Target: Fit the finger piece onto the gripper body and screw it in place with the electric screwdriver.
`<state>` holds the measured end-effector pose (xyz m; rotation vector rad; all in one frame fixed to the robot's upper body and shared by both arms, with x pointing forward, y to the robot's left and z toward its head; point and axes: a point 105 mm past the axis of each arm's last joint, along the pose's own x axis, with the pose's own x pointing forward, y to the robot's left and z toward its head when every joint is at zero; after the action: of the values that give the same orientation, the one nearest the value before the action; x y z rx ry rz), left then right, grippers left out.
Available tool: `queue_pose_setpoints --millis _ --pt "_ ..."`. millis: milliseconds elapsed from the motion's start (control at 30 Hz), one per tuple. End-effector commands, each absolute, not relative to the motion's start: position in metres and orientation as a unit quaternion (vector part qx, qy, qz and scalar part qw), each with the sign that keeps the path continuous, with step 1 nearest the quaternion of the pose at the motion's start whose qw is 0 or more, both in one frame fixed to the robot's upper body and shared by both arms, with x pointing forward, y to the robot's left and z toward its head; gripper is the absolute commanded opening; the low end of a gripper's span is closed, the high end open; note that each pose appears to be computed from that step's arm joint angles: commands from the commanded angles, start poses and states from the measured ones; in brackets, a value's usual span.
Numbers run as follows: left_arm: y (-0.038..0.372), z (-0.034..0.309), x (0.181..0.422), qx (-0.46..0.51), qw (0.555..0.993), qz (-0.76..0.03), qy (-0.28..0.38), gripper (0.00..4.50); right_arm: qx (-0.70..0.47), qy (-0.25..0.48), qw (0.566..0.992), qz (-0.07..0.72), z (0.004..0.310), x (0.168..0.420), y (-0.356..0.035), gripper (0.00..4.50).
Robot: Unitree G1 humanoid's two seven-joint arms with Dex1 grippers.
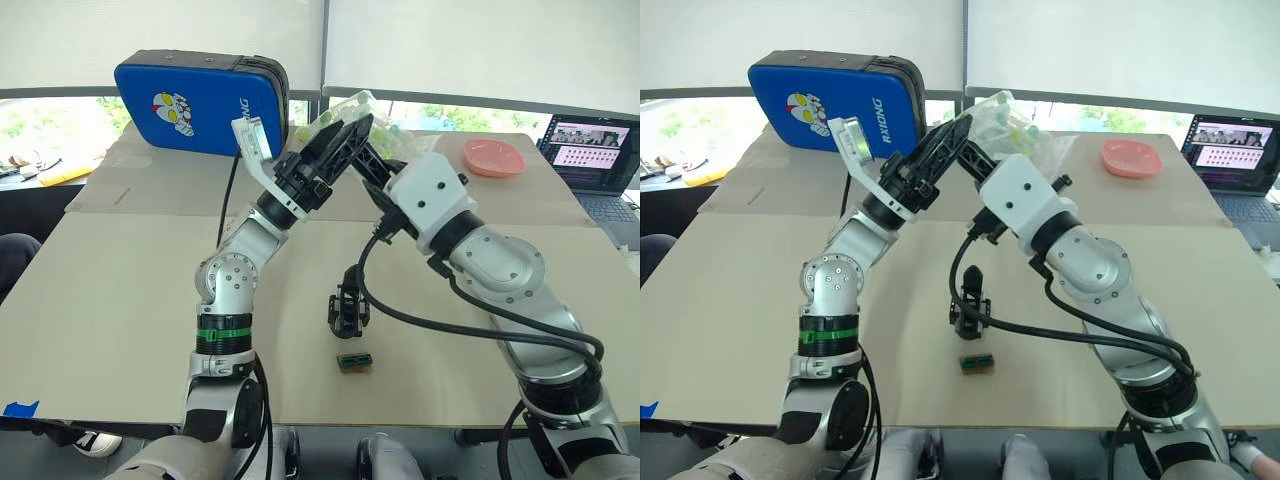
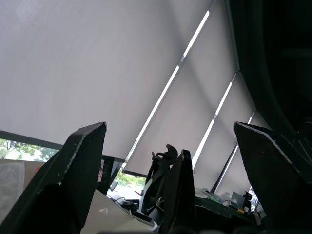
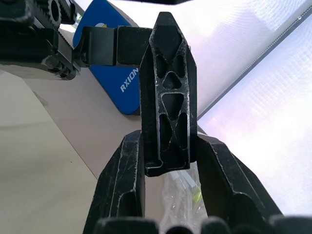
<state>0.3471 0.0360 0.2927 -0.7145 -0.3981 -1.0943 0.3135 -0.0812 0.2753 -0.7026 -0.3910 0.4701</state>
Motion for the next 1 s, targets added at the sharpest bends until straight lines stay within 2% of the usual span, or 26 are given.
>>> queue_pose_setpoints --millis 33,200,233,467,500,667,733,867,1000 --pt "0.027 0.299 0.337 -0.333 0.759 -0.529 -0.183 2.69 -0.345 -0.231 0.883 0.217 0.293 0.306 -0.078 1.11" --pt "0.022 0.294 0.332 -0.346 0.745 -0.548 -0.160 0.17 -0.345 -0.236 0.882 0.216 0.294 0.306 -0.078 1.11" --pt "0.022 0.294 0.332 -0.349 0.744 -0.548 -0.158 0.04 -0.345 -0.238 0.882 0.216 0.294 0.306 -0.078 1.11" --pt "0.034 0.303 0.339 -0.362 0.748 -0.522 -0.191 0.05 -0.337 -0.229 0.886 0.222 0.290 0.304 -0.082 1.11" --pt "0.037 0.304 0.340 -0.361 0.749 -0.521 -0.194 0.05 -0.340 -0.228 0.885 0.223 0.290 0.303 -0.085 2.15" --pt "0.050 0.309 0.342 -0.335 0.753 -0.527 -0.206 0.05 -0.349 -0.217 0.882 0.231 0.293 0.296 -0.110 3.90" --pt "0.057 0.310 0.342 -0.315 0.751 -0.544 -0.201 0.05 -0.322 -0.190 0.882 0.288 0.289 0.289 -0.116 4.50" --pt "0.067 0.313 0.328 -0.247 0.728 -0.613 -0.184 0.05 -0.239 -0.138 0.881 0.385 0.292 0.272 -0.123 4.50" --pt "0.078 0.302 0.312 -0.140 0.702 -0.692 -0.098 0.05 -0.150 -0.016 0.859 0.489 0.288 0.253 -0.124 4.50"
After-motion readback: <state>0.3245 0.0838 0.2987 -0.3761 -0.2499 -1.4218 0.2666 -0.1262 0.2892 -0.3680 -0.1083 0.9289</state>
